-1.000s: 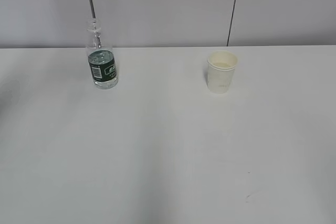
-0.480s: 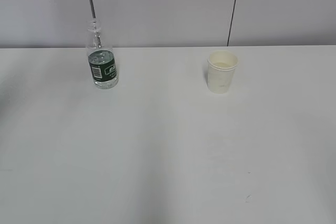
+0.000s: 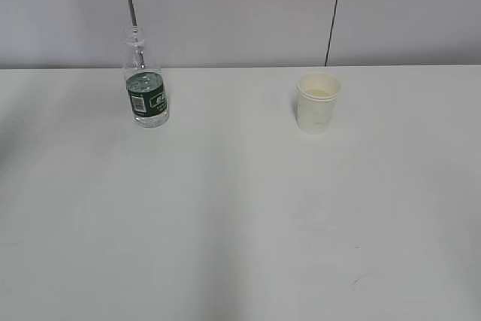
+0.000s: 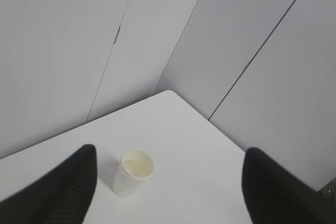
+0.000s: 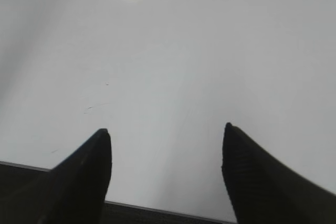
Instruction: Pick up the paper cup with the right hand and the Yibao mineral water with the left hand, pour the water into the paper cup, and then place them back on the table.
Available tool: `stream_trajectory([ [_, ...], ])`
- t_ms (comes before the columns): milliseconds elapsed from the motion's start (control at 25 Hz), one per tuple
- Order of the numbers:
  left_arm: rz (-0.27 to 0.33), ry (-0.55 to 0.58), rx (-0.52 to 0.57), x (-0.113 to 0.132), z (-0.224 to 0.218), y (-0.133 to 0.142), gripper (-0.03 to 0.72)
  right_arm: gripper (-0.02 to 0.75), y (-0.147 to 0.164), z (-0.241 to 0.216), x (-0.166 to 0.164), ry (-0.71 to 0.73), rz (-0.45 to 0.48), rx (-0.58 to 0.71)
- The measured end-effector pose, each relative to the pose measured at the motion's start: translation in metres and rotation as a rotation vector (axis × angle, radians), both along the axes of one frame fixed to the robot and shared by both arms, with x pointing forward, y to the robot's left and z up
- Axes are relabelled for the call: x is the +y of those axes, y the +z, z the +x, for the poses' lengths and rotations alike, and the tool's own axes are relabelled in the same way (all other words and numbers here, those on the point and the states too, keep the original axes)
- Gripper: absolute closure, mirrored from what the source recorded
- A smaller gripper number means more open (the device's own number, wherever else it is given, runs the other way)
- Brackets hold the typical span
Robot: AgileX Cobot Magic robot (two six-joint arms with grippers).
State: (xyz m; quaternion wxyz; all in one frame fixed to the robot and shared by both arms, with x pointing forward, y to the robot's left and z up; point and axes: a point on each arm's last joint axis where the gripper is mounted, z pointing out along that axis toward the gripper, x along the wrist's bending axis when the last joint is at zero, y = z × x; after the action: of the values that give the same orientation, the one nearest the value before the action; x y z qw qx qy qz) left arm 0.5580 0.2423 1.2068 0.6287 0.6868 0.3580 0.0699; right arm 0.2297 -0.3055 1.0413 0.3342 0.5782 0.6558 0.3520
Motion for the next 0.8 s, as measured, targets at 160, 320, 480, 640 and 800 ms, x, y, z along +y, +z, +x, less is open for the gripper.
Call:
stream_trajectory([
  [160, -0.001, 0.015, -0.004, 0.001, 0.001, 0.000, 0.167, 0.220, 0.000, 0.000, 0.000, 0.000, 0.000, 0.000],
  [320, -0.006, 0.064, -0.015, 0.003, 0.005, 0.001, 0.167, 0.220, 0.000, 0.000, 0.000, 0.000, 0.000, 0.000],
  [480, -0.015, 0.171, -0.042, 0.009, 0.013, 0.003, 0.167, 0.220, 0.000, 0.000, 0.000, 0.000, 0.000, -0.002],
  [640, -0.024, 0.307, -0.082, 0.018, 0.021, 0.007, 0.168, 0.220, 0.000, 0.000, 0.000, 0.000, 0.000, -0.002],
  [800, -0.036, 0.488, -0.135, 0.031, 0.031, 0.011, 0.189, 0.220, 0.000, 0.000, 0.000, 0.000, 0.000, -0.002],
])
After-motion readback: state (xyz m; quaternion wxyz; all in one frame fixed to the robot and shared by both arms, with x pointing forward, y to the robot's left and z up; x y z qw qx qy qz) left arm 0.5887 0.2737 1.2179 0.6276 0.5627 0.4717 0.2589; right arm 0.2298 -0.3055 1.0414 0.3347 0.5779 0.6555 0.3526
